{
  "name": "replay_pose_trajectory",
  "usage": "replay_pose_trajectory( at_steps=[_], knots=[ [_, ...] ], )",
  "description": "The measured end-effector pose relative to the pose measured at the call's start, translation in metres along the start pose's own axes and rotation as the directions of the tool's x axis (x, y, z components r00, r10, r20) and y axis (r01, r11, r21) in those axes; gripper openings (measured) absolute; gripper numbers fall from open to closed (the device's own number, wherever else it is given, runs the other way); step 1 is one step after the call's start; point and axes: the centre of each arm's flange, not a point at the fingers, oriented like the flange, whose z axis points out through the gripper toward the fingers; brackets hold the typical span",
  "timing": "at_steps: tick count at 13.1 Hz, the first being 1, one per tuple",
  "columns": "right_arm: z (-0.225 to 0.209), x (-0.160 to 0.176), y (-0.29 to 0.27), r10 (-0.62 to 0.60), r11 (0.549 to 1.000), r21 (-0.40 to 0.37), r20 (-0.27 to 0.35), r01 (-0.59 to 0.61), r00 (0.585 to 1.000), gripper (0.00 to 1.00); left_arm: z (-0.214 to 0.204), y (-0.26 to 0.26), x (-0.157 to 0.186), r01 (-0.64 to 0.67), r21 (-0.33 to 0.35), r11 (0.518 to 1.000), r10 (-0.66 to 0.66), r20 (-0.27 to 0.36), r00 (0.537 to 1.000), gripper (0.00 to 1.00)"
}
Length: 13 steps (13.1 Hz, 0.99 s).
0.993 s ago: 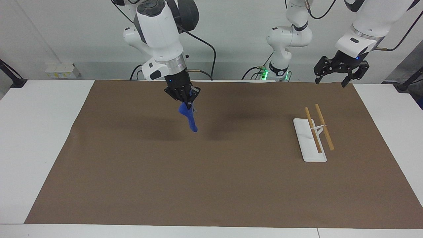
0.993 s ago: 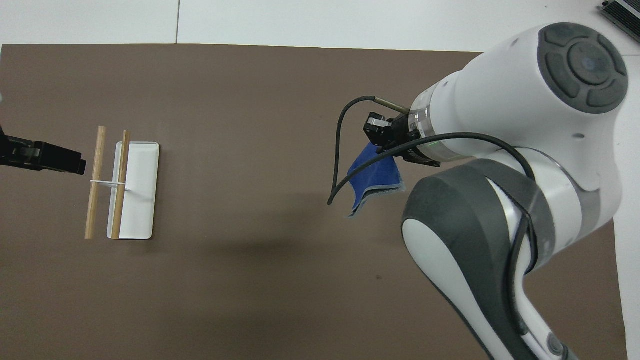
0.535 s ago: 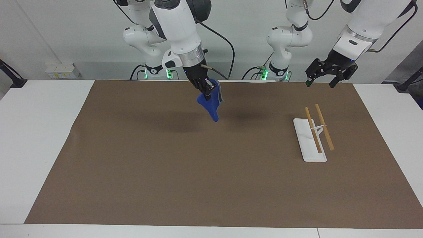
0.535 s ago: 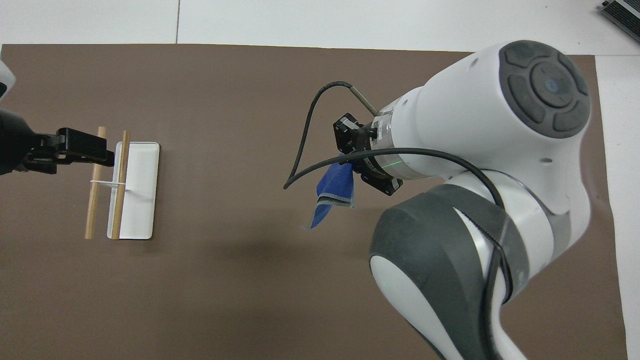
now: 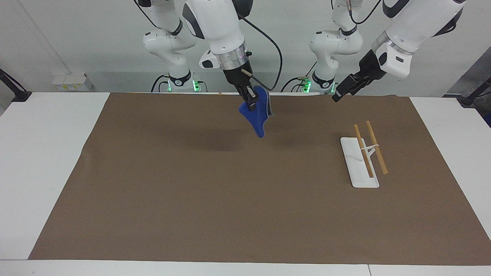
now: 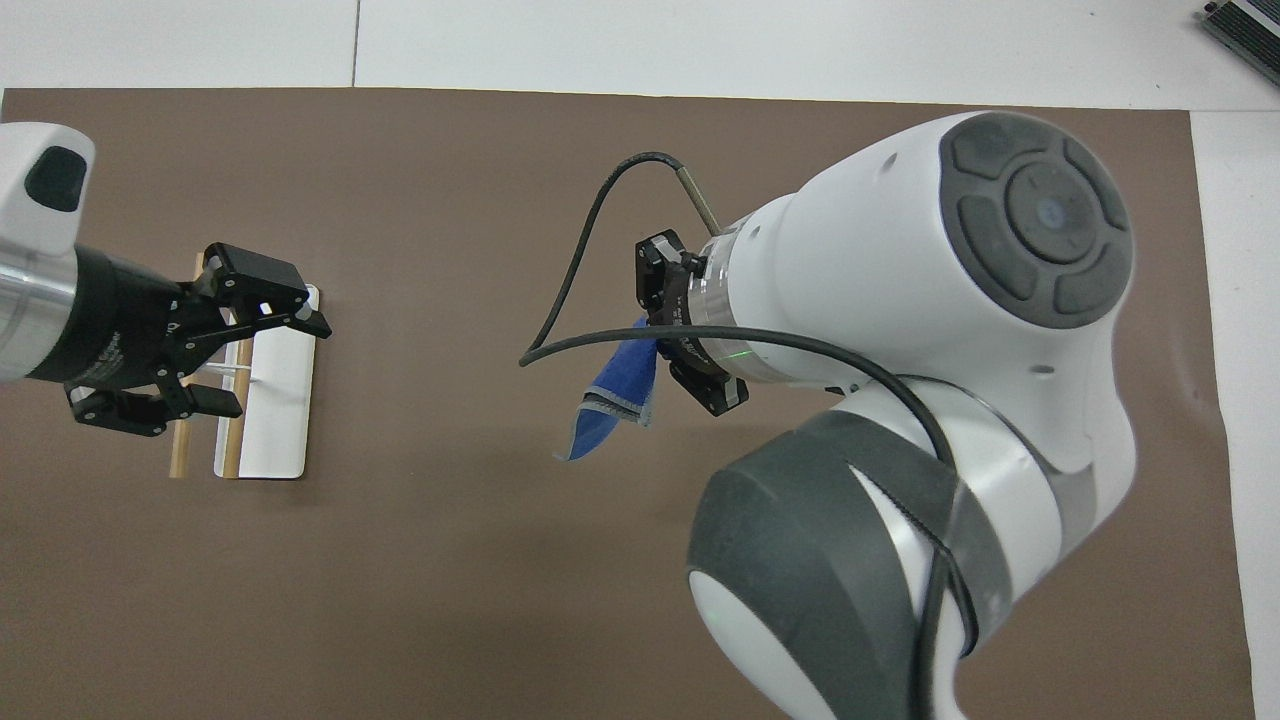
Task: Right arm passes towel to left arm to hang
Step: 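Carry the towel toward the left gripper while the left gripper opens nearby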
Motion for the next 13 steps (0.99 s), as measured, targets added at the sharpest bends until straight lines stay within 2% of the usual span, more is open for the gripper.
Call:
replay_pose_trajectory(
  at_steps=[2, 4, 6, 9, 11, 13],
  knots=[
    [-0.003, -0.003, -0.004, 0.085, 0.996, 0.04, 0.008, -0.085, 0.996, 0.04, 0.018, 0.008, -0.02, 0.145, -0.027, 0.989, -0.144, 0.029, 0.989, 1.0],
    [-0.005, -0.003, -0.008, 0.191, 0.979, 0.071, 0.023, -0.192, 0.981, 0.04, 0.028, 0.011, -0.032, 0.31, -0.04, 0.95, -0.307, 0.071, 0.949, 1.0],
    [-0.005, -0.003, -0.013, 0.292, 0.951, 0.096, 0.05, -0.295, 0.955, 0.04, 0.03, 0.01, -0.036, 0.453, -0.04, 0.891, -0.447, 0.103, 0.888, 1.0],
    [0.001, -0.001, -0.017, 0.382, 0.916, 0.101, 0.08, -0.389, 0.921, 0.04, 0.027, 0.013, -0.036, 0.627, -0.06, 0.777, -0.612, 0.159, 0.775, 1.0],
    [0.002, -0.008, -0.019, 0.419, 0.897, 0.108, 0.099, -0.429, 0.902, 0.04, 0.027, 0.016, -0.032, 0.698, -0.08, 0.712, -0.673, 0.206, 0.71, 1.0],
    [0.007, -0.022, -0.021, 0.436, 0.885, 0.119, 0.122, -0.449, 0.892, 0.04, 0.03, 0.018, -0.029, 0.74, -0.088, 0.667, -0.701, 0.264, 0.663, 1.0]
  ],
)
